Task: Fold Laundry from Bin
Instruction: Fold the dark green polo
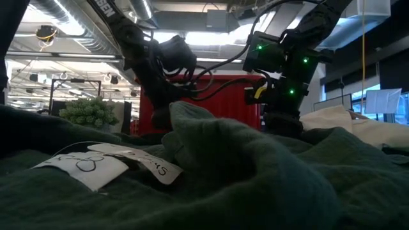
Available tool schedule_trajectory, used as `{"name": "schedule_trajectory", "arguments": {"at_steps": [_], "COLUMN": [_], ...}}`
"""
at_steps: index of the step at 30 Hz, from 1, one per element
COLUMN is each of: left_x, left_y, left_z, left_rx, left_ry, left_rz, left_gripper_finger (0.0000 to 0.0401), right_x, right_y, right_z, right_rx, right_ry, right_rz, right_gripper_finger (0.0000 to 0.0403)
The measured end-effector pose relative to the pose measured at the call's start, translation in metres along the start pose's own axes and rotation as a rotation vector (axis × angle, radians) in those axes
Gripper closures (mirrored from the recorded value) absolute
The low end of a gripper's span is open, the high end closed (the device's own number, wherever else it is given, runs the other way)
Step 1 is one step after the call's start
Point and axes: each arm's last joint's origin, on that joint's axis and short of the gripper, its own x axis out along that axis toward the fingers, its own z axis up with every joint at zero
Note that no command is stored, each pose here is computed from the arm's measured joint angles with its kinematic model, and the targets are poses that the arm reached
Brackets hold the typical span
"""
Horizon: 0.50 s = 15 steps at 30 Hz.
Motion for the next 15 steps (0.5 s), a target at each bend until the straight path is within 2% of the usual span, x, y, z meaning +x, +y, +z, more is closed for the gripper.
{"name": "schedule_trajectory", "arguments": {"at_steps": [2, 7, 15], "left_x": [0.0, -0.004, -0.012], "left_y": [0.002, 0.008, 0.021], "left_z": [0.001, 0.003, -0.004], "left_rx": [-0.016, -0.068, -0.172], "left_ry": [-0.011, -0.015, 0.068], "left_rz": [0.034, 0.109, 0.273], "left_gripper_finger": [0.0278, 0.0385, 0.0398], "right_x": [0.0, 0.0, 0.0], "right_y": [0.0, 0.0, 0.0], "right_z": [0.0, 0.0, -0.003], "right_rx": [0.0, -0.001, -0.01], "right_ry": [0.0, 0.002, 0.038], "right_rz": [0.0, 0.0, -0.003], "right_gripper_finger": [0.0403, 0.0403, 0.0403]}}
